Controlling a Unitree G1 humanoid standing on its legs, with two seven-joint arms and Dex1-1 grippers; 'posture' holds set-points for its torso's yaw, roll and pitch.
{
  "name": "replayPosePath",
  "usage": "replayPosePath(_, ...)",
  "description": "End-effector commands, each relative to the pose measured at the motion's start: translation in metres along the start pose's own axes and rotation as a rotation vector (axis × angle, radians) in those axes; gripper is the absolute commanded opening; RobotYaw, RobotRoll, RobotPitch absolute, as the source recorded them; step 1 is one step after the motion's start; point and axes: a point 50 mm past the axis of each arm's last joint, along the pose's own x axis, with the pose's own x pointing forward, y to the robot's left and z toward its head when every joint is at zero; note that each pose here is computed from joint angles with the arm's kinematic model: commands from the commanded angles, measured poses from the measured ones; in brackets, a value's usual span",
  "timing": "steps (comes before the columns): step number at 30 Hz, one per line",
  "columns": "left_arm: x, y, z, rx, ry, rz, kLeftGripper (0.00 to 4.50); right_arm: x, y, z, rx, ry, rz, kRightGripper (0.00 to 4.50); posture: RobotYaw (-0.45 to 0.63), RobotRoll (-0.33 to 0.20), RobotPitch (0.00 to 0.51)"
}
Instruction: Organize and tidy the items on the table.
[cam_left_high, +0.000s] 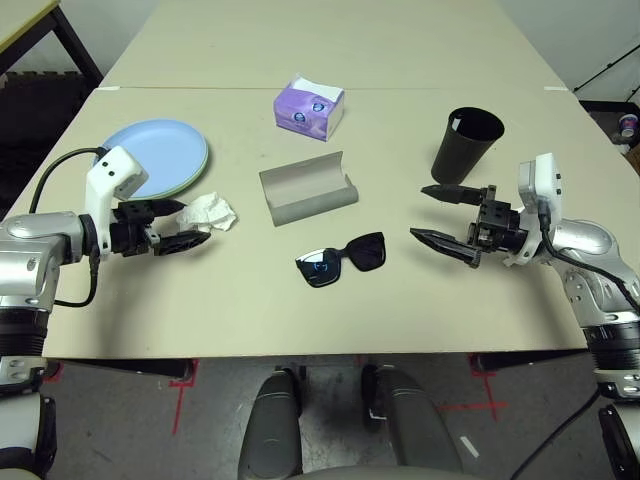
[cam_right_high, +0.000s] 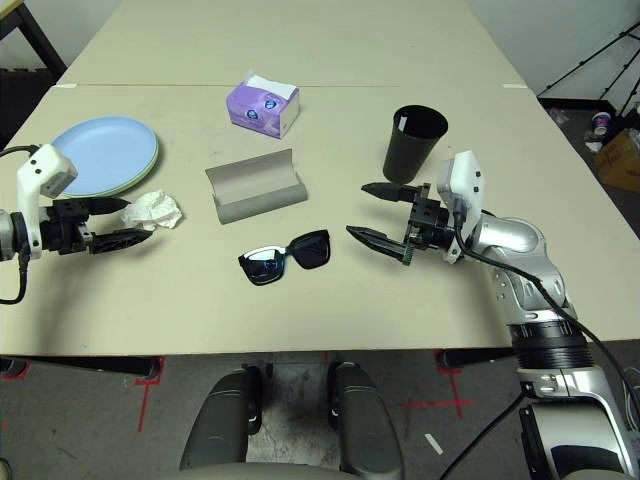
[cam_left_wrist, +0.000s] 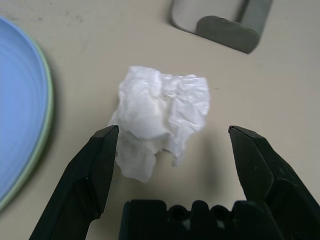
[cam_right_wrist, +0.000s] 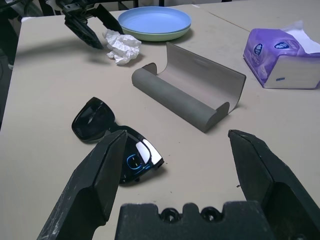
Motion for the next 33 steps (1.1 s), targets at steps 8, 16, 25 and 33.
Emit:
replayPosePath(8,0.003,0.008,-0.001,0.008,-0.004,0.057,1.98,-0.001,0.004,0.001,-0.002,-0.01,-0.002,4.5,-0.04,0.0,0.177)
replayPosePath(16,-0.001,0.008,0.004,-0.002,-0.023,0.041,0.03,0.0,0.003,0.001,-0.005,-0.01,-0.003,4.5,-0.04,0.0,0.177)
replayPosePath(25,-0.019,0.016,0.031,-0.036,-0.105,0.036,0.03,0.001,0.003,-0.001,-0.001,-0.009,0.001,4.5,-0.03,0.0,0.176)
replayPosePath(33,-0.034,0.04,0.046,-0.053,-0.164,0.206,0.03,0.004,0.003,-0.002,-0.001,-0.016,0.005,4.5,-0.03,0.0,0.173)
